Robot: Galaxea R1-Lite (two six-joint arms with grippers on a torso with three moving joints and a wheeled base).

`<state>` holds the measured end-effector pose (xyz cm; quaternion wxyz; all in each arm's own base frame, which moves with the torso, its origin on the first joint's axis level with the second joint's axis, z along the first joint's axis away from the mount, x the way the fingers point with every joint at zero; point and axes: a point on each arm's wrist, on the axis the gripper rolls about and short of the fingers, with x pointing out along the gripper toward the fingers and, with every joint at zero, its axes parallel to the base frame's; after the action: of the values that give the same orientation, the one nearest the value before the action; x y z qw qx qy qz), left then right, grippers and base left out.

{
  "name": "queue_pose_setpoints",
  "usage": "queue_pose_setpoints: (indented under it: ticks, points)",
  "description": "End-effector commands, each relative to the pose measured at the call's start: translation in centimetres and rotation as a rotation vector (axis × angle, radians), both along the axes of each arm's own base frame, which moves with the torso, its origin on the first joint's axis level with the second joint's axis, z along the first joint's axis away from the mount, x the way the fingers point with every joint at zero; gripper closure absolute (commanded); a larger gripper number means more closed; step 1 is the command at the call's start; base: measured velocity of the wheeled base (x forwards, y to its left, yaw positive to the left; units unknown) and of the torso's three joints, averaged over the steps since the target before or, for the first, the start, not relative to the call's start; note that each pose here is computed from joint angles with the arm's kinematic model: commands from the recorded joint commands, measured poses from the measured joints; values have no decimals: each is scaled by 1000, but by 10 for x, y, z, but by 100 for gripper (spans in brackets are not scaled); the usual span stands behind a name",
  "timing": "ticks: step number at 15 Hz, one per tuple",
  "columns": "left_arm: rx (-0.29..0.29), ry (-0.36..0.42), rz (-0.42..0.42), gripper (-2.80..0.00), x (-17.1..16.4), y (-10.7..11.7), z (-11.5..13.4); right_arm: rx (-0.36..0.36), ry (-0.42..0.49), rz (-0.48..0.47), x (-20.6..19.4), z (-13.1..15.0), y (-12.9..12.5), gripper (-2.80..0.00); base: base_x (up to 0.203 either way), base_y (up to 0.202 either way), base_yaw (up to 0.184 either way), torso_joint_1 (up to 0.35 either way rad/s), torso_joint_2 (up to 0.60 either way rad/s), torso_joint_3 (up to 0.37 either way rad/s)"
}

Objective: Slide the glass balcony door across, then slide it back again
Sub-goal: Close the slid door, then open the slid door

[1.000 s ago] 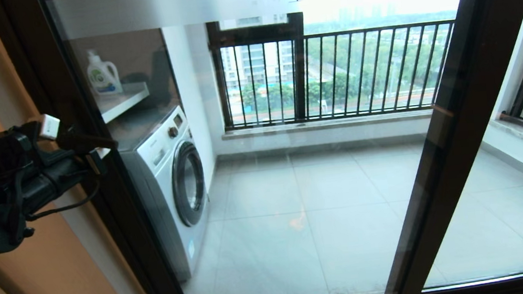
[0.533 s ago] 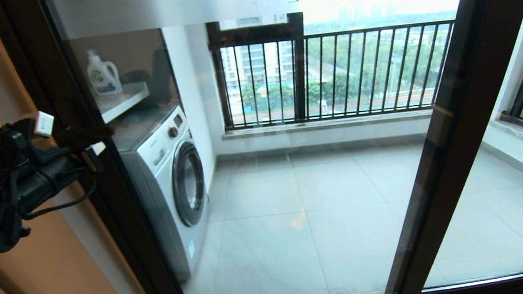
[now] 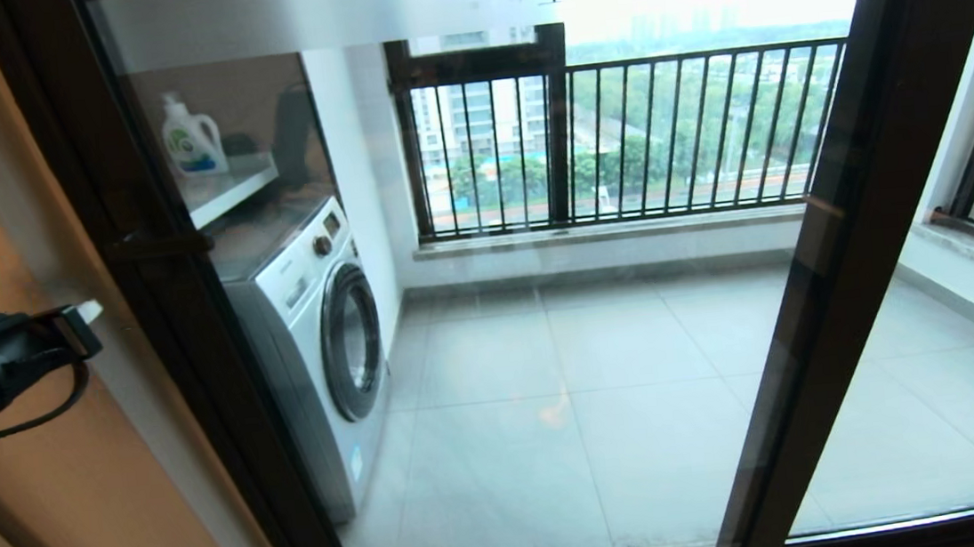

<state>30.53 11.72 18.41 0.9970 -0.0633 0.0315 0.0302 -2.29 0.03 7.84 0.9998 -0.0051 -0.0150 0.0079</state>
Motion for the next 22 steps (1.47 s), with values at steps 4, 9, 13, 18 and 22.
queue_pose_setpoints:
  ticks: [4, 9, 13, 18, 22]
  points:
    - [69, -174, -5, 0, -37, -11, 57, -1, 10, 1, 1, -2, 0, 0, 0, 0, 0, 0, 0, 0]
    - [96, -285, -145, 0, -51, -53, 89, -1, 10, 1, 1, -2, 0, 0, 0, 0, 0, 0, 0, 0]
    - [70, -227, -263, 0, -9, -82, 70, -1, 10, 1, 1, -2, 0, 0, 0, 0, 0, 0, 0, 0]
    - [89, -173, -241, 0, 32, -95, 47, -1, 10, 1, 1, -2, 0, 0, 0, 0, 0, 0, 0, 0]
    - [93, -161, -203, 0, 56, -91, 12, -1, 10, 1, 1, -2, 0, 0, 0, 0, 0, 0, 0, 0]
